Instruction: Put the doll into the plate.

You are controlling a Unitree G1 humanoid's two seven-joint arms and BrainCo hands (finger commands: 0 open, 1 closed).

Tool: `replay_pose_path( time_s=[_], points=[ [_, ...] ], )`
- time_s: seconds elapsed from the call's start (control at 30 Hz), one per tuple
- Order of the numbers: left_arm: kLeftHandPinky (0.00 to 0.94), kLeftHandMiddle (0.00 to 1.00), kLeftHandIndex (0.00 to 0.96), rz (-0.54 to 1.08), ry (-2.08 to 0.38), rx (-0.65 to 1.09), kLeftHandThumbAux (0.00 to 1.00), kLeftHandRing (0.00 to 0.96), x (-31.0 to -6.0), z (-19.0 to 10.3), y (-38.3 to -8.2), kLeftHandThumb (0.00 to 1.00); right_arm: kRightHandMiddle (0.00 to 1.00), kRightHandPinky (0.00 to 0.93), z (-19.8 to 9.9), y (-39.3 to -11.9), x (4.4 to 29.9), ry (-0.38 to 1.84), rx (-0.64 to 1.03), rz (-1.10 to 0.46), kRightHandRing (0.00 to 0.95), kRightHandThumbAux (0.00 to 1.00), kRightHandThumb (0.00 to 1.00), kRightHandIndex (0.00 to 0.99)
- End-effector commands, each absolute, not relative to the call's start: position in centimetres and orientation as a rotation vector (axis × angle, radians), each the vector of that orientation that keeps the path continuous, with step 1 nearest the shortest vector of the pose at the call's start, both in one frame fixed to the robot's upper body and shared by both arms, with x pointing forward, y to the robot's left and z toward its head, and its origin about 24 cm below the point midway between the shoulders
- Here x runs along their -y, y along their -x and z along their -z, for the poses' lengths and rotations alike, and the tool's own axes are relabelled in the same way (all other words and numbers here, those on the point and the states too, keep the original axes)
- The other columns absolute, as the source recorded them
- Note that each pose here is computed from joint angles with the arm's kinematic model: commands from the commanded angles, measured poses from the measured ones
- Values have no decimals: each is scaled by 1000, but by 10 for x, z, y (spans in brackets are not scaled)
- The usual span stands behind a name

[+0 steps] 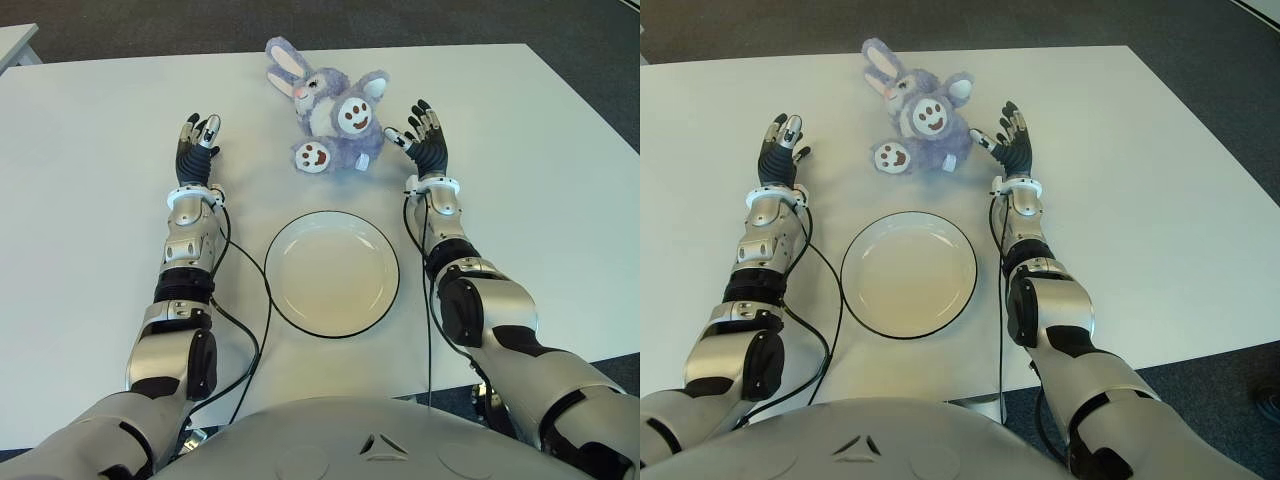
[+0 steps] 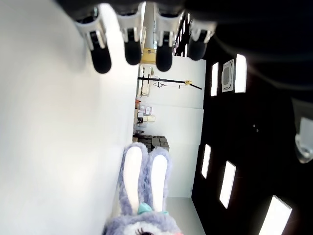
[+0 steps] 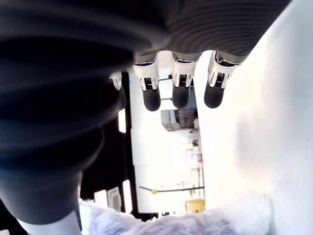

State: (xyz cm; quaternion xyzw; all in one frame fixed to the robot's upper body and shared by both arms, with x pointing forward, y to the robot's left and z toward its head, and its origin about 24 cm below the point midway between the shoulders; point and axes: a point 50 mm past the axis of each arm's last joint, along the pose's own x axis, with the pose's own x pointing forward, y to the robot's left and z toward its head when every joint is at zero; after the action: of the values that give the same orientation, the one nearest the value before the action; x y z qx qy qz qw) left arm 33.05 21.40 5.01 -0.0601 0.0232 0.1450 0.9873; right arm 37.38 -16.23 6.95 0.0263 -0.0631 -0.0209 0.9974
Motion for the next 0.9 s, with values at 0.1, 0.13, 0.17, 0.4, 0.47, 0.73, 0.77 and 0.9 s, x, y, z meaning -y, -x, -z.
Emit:
replay_pose_path(
  time_s=[0.1, 0.13, 0.17, 0.4, 0.47, 0.73, 0.77, 0.9],
  points=[
    [0, 116, 0, -303, 123, -126, 455, 83, -217, -34, -324, 0, 16, 59, -54, -366, 164, -78, 82, 57, 22, 819, 30, 15],
    [0, 116, 0, -303, 122, -127, 455, 83, -217, -34, -324, 0, 16, 59, -54, -366, 164, -79, 84, 57, 22, 819, 31, 15],
    [0, 117, 0, -303, 122, -128, 455, 84, -217, -34, -324, 0, 15, 57, -54, -366, 164, -80, 85, 57, 21, 818, 32, 15],
    [0, 111, 0, -298, 120, -128, 453, 78, -217, -34, -324, 0, 16, 55, -56, -366, 165, -89, 99, 57, 22, 816, 43, 17],
    [0, 110, 0, -297, 119, -127, 452, 77, -217, -34, -324, 0, 17, 54, -56, -366, 165, -89, 104, 56, 22, 814, 47, 16],
    [0, 115, 0, -296, 120, -127, 446, 81, -217, -34, -324, 0, 21, 19, -60, -366, 166, -73, 130, 54, 19, 770, 49, 4],
    [0, 115, 0, -296, 120, -127, 446, 81, -217, -34, -324, 0, 21, 16, -60, -366, 166, -72, 132, 54, 18, 768, 48, 3],
    [0, 118, 0, -298, 119, -130, 444, 84, -217, -34, -324, 0, 16, 0, -62, -366, 167, -51, 151, 56, 4, 719, 37, 0]
  ],
)
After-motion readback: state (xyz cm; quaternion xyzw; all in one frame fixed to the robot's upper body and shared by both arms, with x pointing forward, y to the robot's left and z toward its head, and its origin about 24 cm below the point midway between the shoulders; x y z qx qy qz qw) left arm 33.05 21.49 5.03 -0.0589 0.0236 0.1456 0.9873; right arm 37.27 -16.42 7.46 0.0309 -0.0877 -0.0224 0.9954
